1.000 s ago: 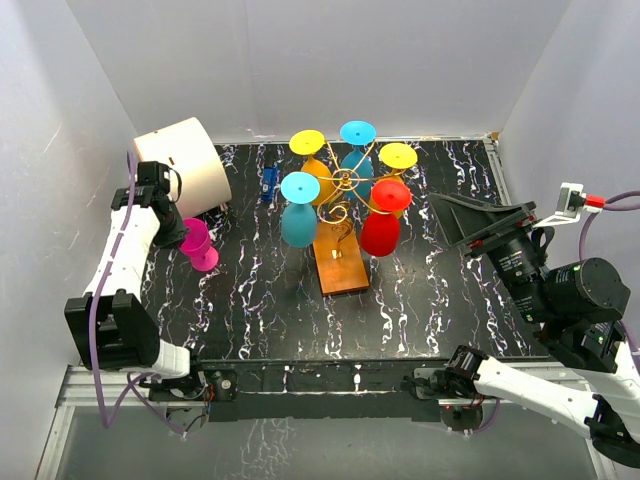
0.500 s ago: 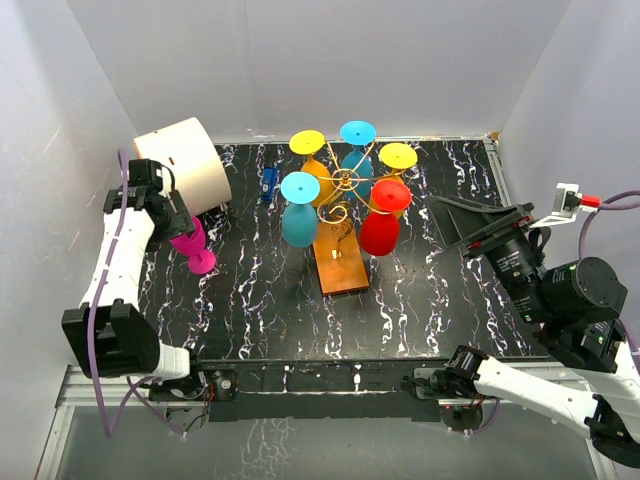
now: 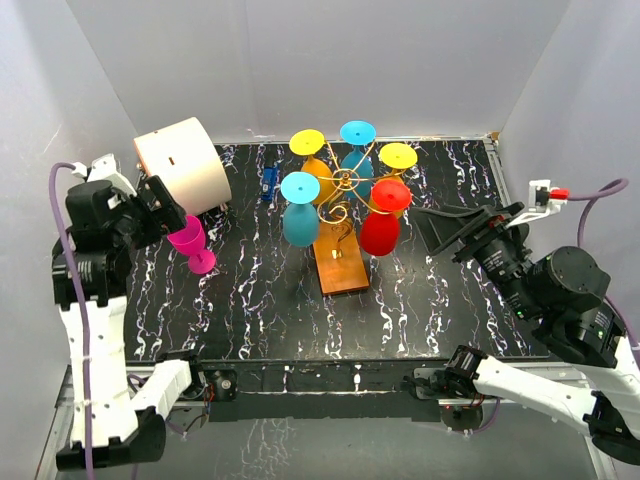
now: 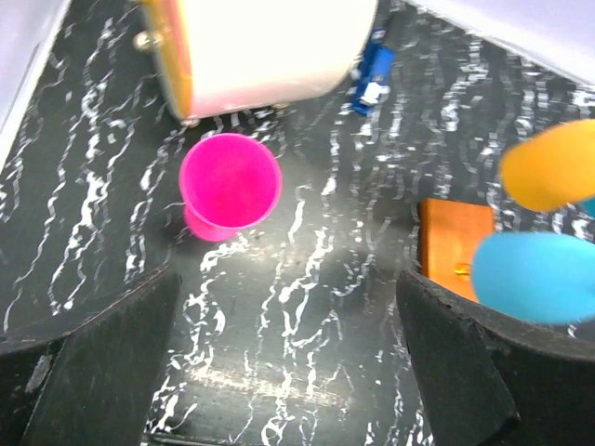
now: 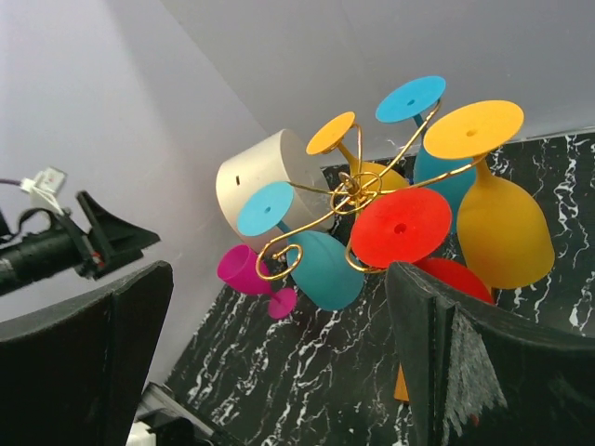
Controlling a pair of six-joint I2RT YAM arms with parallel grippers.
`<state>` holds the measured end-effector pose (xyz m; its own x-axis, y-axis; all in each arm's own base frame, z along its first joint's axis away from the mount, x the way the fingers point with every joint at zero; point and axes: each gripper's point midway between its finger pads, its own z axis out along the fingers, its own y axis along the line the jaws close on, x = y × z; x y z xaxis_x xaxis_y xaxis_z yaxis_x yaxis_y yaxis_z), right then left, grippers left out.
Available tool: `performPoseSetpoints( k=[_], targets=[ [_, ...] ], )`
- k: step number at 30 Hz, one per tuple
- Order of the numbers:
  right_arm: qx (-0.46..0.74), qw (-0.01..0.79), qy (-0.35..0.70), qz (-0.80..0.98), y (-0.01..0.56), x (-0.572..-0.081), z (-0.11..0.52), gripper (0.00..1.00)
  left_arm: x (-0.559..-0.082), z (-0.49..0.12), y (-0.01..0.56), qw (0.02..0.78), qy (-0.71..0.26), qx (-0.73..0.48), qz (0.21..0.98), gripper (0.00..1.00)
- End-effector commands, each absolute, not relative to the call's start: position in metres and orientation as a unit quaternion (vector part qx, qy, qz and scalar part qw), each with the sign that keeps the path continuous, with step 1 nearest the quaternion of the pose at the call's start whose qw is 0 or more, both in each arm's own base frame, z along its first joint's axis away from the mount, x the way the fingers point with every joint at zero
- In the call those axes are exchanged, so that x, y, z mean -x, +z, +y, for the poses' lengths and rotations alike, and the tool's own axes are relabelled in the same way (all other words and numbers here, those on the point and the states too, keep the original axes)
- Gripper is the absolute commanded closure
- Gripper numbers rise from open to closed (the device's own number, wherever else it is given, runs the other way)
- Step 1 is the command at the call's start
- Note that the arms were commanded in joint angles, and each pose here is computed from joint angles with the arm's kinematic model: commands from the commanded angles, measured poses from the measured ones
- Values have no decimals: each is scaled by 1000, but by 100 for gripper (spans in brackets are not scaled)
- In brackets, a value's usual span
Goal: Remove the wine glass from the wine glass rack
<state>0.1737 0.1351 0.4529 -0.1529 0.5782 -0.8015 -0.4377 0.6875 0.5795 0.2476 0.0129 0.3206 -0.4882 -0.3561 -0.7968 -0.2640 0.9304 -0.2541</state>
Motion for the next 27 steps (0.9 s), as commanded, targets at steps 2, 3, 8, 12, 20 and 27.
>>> performPoseSetpoints(
  k=[2,3,8,12,20,27],
  targets=[
    [33,652,375,658,471,-170,153,2,-242,-23,362,519,-136,106,837,1],
    [46,651,374,658,474,-169,157,2,-243,-24,363,521,-140,105,836,1],
    [121,631,378,667,476,-170,192,2,-241,-42,369,528,-183,67,826,1],
    [172,603,373,684,469,-177,222,2,-239,-54,363,521,-211,43,826,1],
    [223,558,356,716,456,-202,276,2,-228,-67,354,517,-225,8,826,1],
    [214,562,332,726,456,-228,297,2,-220,-65,345,517,-203,1,832,1]
  ],
)
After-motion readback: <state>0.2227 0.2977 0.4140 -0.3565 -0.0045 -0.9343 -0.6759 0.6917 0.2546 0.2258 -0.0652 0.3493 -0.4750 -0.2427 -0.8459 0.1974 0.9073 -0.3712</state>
